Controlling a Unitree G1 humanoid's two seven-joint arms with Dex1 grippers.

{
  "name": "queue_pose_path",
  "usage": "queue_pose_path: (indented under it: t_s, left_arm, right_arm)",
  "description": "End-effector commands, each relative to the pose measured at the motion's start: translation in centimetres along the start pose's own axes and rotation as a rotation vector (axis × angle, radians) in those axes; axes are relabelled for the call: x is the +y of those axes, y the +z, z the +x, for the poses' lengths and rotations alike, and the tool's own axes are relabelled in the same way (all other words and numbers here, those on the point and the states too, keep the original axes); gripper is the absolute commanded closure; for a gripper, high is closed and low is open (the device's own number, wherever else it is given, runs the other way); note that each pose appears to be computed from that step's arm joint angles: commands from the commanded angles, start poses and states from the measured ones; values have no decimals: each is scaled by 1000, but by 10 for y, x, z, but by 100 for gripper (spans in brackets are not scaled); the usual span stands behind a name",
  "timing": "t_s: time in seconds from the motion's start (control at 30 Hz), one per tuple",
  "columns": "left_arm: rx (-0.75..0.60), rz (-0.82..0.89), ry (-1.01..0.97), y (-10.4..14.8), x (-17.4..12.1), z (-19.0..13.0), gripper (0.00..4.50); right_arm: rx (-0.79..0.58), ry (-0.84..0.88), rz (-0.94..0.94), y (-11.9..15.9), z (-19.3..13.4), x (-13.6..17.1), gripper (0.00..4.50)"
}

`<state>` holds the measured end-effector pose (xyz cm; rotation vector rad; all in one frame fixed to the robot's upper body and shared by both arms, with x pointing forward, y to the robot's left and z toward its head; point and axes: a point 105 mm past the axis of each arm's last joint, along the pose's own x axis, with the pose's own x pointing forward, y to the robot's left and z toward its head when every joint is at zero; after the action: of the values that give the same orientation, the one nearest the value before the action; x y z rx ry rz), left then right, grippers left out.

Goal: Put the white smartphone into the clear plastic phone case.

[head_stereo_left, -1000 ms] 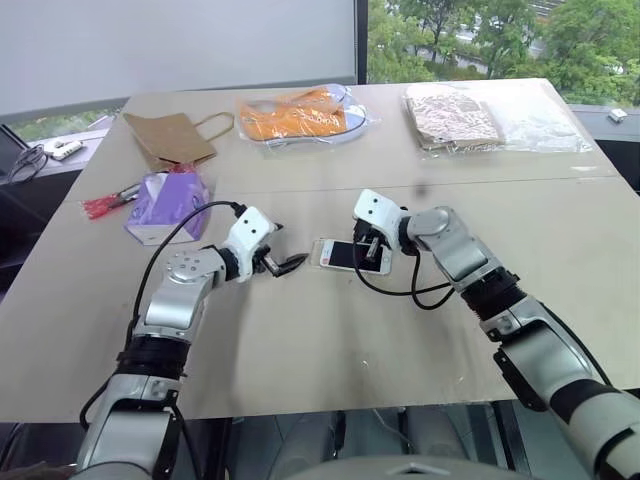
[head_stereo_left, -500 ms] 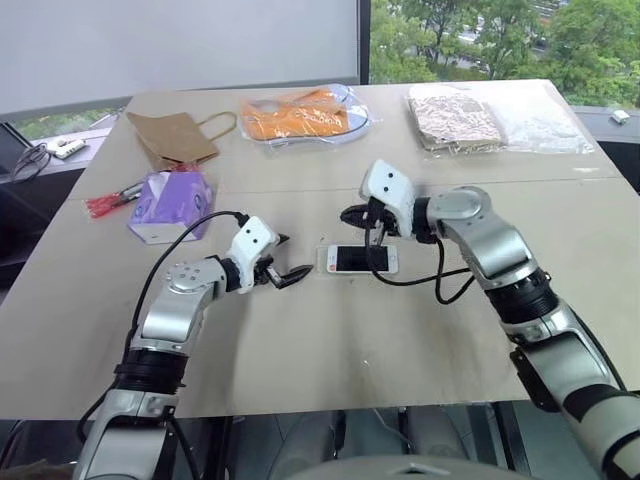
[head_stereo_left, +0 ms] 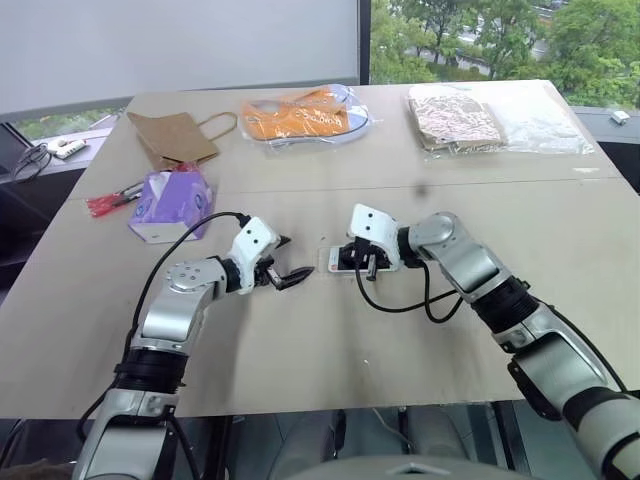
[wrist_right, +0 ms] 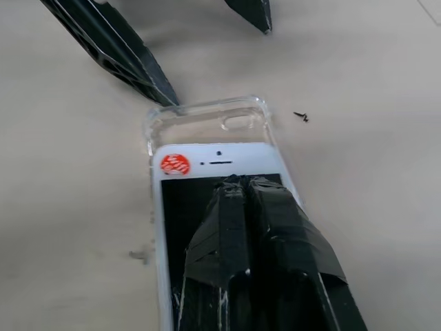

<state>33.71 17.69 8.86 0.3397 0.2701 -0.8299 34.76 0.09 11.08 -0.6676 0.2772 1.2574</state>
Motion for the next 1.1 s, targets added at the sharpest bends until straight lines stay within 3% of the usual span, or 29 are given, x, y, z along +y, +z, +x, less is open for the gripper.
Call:
queue_pose_path:
  t_s: [0.03,0.33,0.5,0.9,1.1]
  left_arm:
    - [-23,27,2,10,1,-5,0]
    - [-21,21,3,10,-2,-5,0]
    - [-19,18,2,10,-3,-6,0]
    - [-18,17,-6,12,-4,-4,0]
    - [-30,-2,-9,14,-6,-5,0]
  right_arm:
    - [70,78,-61,-12,9,12,442]
    - [150,148,-249,-32,21,35,442]
    - [252,79,-390,-54,31,30,442]
    - [315,28,-334,-79,33,18,442]
    - [162,-57,-165,-54,31,7,442]
